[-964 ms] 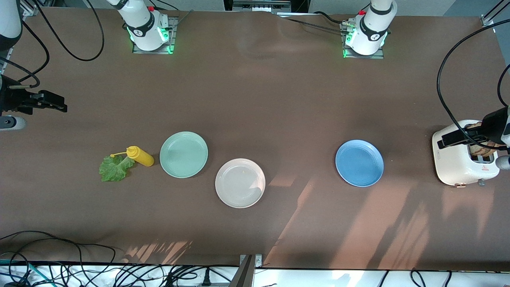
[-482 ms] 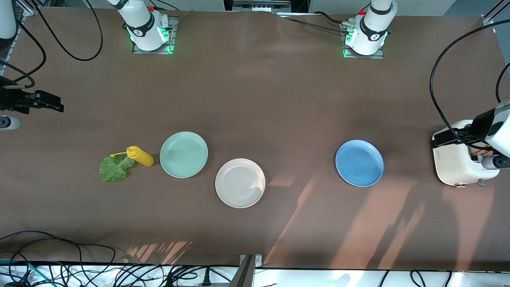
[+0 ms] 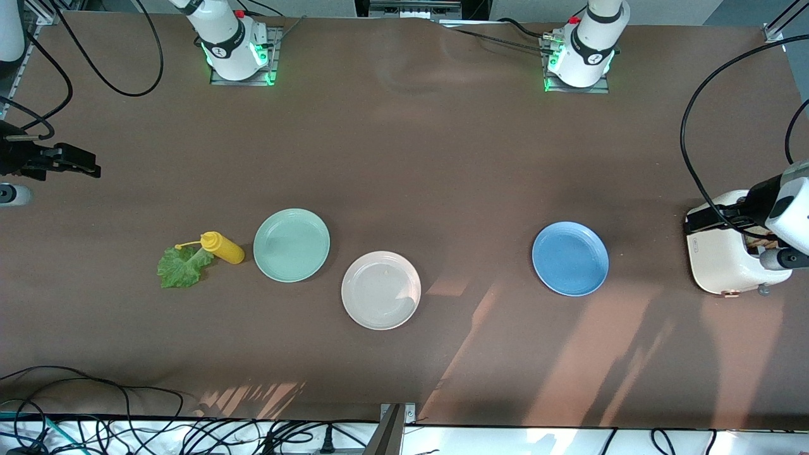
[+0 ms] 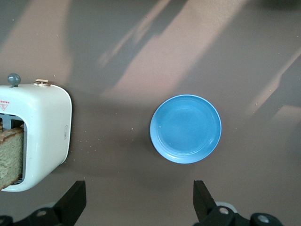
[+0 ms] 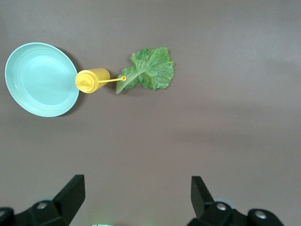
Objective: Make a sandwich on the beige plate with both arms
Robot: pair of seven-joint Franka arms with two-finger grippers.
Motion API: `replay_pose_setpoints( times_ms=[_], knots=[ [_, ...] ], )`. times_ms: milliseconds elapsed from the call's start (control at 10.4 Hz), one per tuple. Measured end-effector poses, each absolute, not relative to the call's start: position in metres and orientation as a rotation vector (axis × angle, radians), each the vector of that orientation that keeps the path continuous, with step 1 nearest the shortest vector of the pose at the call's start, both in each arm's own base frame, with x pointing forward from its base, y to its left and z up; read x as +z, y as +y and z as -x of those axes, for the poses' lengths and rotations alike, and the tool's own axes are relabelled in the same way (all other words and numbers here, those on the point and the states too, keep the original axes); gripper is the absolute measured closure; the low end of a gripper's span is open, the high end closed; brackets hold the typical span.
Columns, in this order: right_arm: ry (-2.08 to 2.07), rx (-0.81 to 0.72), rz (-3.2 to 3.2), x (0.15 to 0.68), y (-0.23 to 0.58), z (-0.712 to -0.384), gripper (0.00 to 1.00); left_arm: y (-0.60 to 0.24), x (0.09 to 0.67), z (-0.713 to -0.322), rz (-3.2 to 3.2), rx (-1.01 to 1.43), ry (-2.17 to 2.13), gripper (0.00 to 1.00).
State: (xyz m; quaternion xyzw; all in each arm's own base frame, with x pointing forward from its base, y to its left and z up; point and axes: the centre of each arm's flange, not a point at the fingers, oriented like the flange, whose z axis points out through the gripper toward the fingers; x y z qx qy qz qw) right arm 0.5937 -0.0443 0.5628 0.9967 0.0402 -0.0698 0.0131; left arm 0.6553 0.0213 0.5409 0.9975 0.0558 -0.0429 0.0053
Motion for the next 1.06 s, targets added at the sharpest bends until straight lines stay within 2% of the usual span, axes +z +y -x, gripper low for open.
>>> replay_pose_setpoints(
  times_ms=[1061],
  knots=[
    [0.126,-0.218,-3.106,0.5628,-0.0441,-0.5937,0.00,0.0292,0.5347,-0.6567,-3.142,-0.145,0.187,0.00]
  ],
)
